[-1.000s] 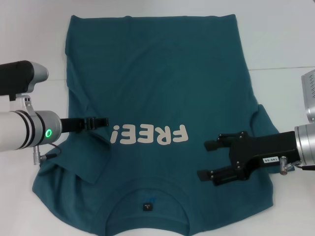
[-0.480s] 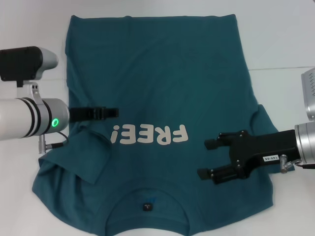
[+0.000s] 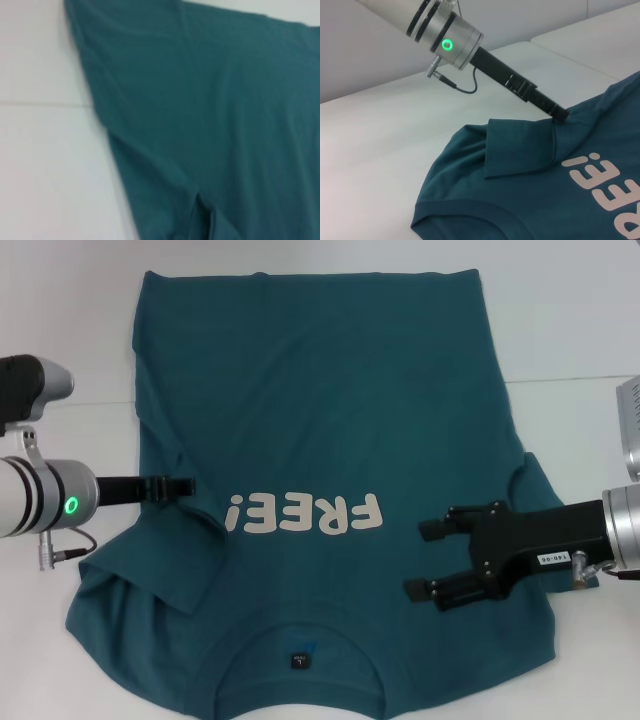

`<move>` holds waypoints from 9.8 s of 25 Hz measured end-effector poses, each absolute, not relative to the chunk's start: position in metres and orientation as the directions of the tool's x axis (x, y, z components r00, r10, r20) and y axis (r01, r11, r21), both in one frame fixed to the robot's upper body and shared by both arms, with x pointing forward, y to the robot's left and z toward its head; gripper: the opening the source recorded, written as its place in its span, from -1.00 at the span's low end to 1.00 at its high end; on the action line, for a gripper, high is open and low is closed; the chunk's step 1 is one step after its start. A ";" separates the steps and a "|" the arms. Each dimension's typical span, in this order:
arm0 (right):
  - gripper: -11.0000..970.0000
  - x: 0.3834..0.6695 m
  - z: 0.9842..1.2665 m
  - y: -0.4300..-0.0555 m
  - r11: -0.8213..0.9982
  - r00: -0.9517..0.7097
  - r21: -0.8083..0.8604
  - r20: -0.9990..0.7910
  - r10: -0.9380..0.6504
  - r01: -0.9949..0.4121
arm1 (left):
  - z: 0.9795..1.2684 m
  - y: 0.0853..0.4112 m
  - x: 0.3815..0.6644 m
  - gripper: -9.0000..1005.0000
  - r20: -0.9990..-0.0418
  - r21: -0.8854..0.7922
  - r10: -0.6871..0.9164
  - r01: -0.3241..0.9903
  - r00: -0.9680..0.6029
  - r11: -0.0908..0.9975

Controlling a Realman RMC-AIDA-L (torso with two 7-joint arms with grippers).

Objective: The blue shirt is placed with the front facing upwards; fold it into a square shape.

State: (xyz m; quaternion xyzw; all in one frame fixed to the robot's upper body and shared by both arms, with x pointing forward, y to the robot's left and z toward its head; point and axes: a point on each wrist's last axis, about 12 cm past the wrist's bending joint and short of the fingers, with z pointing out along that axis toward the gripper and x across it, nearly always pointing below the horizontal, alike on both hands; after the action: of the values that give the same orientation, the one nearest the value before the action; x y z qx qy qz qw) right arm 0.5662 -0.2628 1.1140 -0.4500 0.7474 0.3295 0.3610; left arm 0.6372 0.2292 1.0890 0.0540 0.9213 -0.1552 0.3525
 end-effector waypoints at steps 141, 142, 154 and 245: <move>0.43 0.617 1.085 -0.340 0.905 -0.883 0.424 -0.440 0.162 -0.045 | 1.103 0.278 0.534 0.68 -0.842 -0.421 0.088 0.750 -0.532 0.510; 0.38 0.617 1.085 -0.340 0.905 -0.883 0.423 -0.442 0.157 -0.050 | 1.103 0.278 0.534 0.68 -0.842 -0.421 0.088 0.750 -0.532 0.510; -0.38 0.617 1.086 -0.338 0.909 -0.877 0.402 -0.469 0.101 -0.110 | 1.103 0.278 0.534 0.68 -0.842 -0.420 0.088 0.749 -0.532 0.513; 0.39 0.656 1.149 -0.273 0.905 -0.910 0.373 -0.412 -0.035 -0.204 | 1.106 0.277 0.540 0.68 -0.837 -0.400 0.144 0.770 -0.528 0.497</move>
State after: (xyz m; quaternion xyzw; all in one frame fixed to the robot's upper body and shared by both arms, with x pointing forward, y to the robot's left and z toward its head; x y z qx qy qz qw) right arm 0.6563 -0.2728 1.1491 -0.0625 0.9549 0.2083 0.2024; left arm 0.5396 0.2775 1.1062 0.2949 0.7744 -0.4055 0.3859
